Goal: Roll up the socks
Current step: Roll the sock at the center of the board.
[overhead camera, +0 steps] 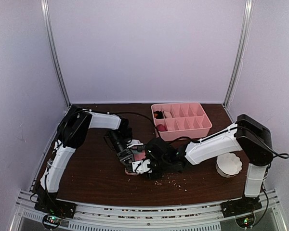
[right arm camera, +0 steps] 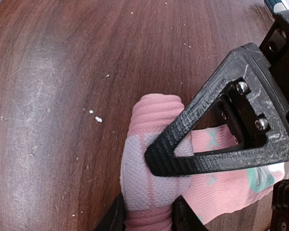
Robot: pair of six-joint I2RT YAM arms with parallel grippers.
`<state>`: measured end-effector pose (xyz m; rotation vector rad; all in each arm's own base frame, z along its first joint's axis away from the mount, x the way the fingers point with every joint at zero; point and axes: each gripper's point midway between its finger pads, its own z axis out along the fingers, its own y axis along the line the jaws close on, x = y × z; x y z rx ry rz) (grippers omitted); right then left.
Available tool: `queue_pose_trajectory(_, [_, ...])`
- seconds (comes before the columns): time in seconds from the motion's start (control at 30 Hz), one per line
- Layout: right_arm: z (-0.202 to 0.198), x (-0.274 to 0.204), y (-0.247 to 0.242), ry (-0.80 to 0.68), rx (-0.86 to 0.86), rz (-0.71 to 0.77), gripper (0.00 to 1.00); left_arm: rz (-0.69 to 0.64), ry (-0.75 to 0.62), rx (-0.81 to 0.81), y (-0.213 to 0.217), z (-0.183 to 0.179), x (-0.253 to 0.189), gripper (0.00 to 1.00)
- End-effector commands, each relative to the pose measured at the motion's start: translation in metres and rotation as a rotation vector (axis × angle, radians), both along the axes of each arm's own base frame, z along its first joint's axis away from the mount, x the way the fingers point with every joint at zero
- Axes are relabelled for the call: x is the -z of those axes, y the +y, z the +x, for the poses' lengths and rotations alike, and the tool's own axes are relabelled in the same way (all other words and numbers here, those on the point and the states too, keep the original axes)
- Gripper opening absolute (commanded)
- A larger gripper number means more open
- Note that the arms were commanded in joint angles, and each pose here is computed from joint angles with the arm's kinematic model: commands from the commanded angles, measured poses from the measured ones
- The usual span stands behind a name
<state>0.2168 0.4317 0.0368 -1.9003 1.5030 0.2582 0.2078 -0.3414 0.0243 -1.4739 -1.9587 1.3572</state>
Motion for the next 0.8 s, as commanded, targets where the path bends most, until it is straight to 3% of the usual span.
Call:
queue_pose_trajectory(0.0, [-0.011, 0.034, -0.014, 0.119, 0.049, -0.073, 0.26, 0.012, -0.007, 0.078, 0.011, -0.017, 0.014, 0.16])
queue_pose_trajectory(0.07, [-0.017, 0.043, -0.017, 0.170, 0.055, -0.089, 0.21, -0.018, -0.061, 0.075, 0.009, -0.014, 0.009, 0.47])
queue_pose_trajectory(0.1, [-0.020, 0.046, -0.018, 0.199, 0.063, -0.094, 0.18, -0.026, -0.101, 0.073, 0.009, -0.010, 0.008, 0.82])
queue_pose_trajectory(0.13, [-0.022, 0.048, -0.018, 0.230, 0.073, -0.091, 0.15, -0.026, -0.150, 0.066, 0.009, -0.006, 0.007, 0.96])
queue_pose_trajectory(0.3, [-0.038, 0.052, -0.017, 0.435, 0.144, -0.056, 0.00, -0.056, -0.534, -0.030, 0.011, 0.036, -0.011, 0.98])
queue_pose_trajectory(0.43, [-0.044, 0.057, -0.018, 0.581, 0.235, -0.092, 0.00, -0.044, -0.805, -0.105, 0.019, 0.070, -0.036, 0.98])
queue_pose_trajectory(0.67, [-0.039, 0.061, -0.025, 0.824, 0.414, -0.068, 0.00, -0.001, -1.039, -0.174, 0.035, 0.098, -0.072, 0.98])
queue_pose_trajectory(0.77, [-0.036, 0.063, -0.027, 0.902, 0.470, -0.046, 0.00, -0.008, -1.074, -0.220, 0.042, 0.104, -0.089, 0.98])
